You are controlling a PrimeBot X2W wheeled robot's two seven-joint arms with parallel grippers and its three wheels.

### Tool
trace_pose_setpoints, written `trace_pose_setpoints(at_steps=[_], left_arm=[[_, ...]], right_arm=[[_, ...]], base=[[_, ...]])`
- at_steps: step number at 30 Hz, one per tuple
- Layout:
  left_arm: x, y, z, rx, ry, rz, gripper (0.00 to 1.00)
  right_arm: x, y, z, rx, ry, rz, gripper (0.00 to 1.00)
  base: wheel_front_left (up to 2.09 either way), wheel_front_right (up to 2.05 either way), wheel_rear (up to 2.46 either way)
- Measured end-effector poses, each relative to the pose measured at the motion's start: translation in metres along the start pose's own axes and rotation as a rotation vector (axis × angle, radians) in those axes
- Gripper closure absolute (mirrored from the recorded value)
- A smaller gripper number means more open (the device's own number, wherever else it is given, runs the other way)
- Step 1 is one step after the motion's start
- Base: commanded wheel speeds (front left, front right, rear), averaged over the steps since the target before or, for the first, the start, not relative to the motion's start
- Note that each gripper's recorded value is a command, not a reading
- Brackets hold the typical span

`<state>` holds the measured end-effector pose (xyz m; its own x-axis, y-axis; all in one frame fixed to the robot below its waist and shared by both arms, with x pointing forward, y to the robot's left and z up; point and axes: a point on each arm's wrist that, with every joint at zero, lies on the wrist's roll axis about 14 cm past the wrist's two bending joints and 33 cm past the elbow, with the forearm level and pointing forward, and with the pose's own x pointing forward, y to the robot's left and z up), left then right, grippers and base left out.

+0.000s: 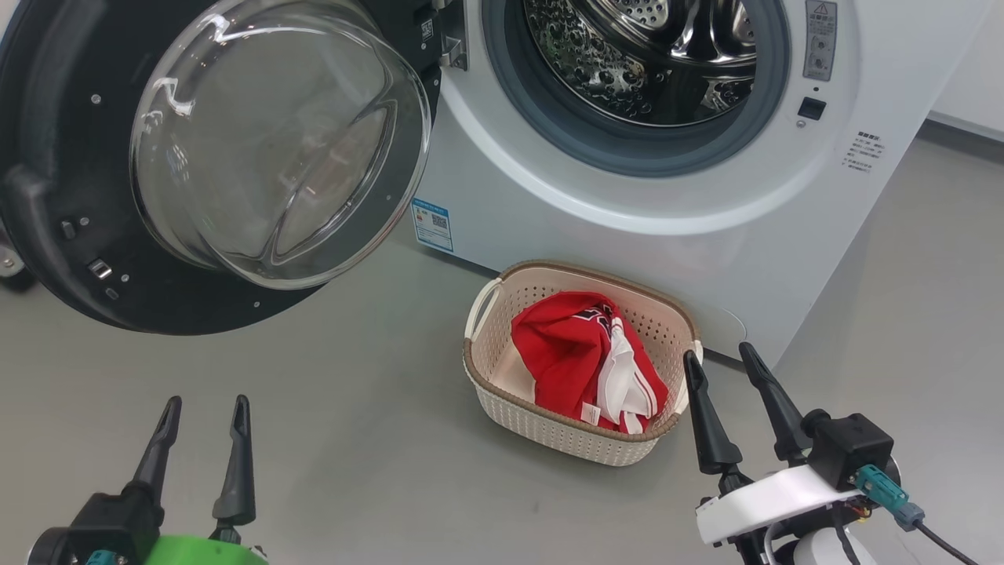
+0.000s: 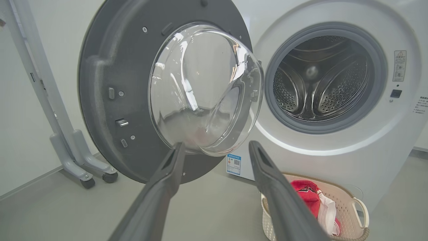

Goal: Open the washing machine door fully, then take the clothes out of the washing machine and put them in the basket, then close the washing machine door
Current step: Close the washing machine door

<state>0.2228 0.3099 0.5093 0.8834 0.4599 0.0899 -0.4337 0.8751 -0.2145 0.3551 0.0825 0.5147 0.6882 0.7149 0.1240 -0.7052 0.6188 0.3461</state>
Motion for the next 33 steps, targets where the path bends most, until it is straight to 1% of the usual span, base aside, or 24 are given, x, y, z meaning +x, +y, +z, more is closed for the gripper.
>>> trace_pose_setpoints(at_steps=[5, 20, 33], left_arm=[[-0.008, 0.006, -0.003, 0.002, 0.014, 0.025, 0.00], [-0.013, 0.015, 0.004, 0.002, -0.006, 0.056, 0.00], [-0.014, 0.015, 0.004, -0.002, -0.008, 0.059, 0.00]], right_arm=[[0.004, 0.007, -0.003, 0.007, 0.008, 0.027, 0.00], [0.013, 0.014, -0.006, 0.008, 0.020, 0.059, 0.00], [0.015, 0.013, -0.006, 0.007, 0.020, 0.058, 0.00]], base=[[0.00, 0.00, 0.00], [0.00, 0.00, 0.00], [0.00, 0.00, 0.00]])
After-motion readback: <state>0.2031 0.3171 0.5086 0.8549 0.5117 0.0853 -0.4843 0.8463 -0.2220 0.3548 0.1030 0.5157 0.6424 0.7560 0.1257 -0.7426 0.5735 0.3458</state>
